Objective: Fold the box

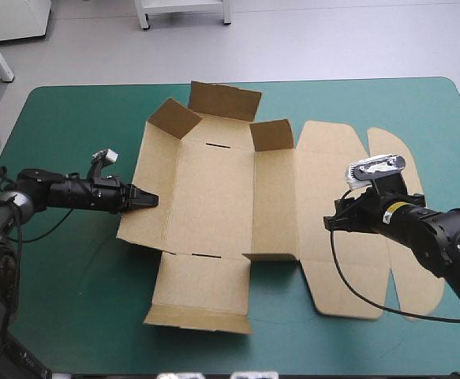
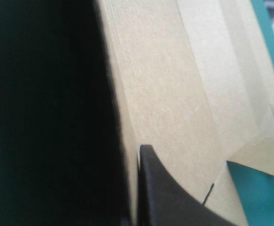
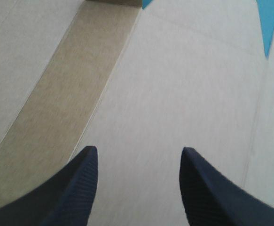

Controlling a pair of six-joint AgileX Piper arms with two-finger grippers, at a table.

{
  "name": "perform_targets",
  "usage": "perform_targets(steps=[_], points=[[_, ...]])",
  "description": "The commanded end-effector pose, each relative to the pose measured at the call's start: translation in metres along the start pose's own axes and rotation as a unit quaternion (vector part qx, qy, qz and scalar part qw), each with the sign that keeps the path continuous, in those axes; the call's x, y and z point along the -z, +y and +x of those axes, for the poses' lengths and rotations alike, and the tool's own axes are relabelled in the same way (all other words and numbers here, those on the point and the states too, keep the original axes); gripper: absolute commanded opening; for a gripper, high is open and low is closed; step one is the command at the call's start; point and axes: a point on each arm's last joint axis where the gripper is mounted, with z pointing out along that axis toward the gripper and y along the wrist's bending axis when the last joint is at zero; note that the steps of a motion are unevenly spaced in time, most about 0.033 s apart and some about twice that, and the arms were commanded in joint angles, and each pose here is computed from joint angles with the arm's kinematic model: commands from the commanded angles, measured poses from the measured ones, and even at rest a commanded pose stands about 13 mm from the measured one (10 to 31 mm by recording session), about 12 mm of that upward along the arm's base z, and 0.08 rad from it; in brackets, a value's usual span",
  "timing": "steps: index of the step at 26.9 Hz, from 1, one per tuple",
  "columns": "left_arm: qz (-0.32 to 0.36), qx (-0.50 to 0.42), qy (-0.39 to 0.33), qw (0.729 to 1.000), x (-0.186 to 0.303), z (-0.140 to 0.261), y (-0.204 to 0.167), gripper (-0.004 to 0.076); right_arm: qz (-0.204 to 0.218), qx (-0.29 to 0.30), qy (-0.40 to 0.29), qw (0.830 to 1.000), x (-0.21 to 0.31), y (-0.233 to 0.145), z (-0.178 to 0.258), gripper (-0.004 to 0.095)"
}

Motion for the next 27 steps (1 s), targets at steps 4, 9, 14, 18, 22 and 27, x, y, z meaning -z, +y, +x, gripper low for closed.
perform_targets(steps=[4,9,14,18,22,27], points=[[-0.042,-0.205,0.085,0.974,0.004,-0.045,-0.066,-0.0009,-0.003,0.005,-0.055,0.998,0.011,0.001,-0.016,0.0486],[-0.132,-0.348,0.062,0.926,0.009,-0.083,-0.100,-0.0008,-0.003,0.005,-0.058,0.998,0.013,0.002,-0.019,0.0486],[-0.193,-0.541,0.065,0.816,0.014,-0.109,-0.139,-0.0008,-0.004,0.005,-0.080,0.997,0.019,0.002,-0.029,0.0486],[-0.216,-0.594,0.008,0.775,0.012,-0.123,-0.164,-0.0008,-0.004,0.005,-0.087,0.996,0.022,0.002,-0.034,0.0486],[-0.251,-0.677,-0.017,0.692,0.007,-0.133,-0.176,-0.0008,-0.006,-0.001,-0.056,0.998,0.022,0.003,-0.028,0.0486],[-0.288,-0.761,-0.037,0.580,0.002,-0.141,-0.190,-0.0008,-0.008,-0.005,-0.061,0.998,0.022,0.003,-0.029,0.0486]])
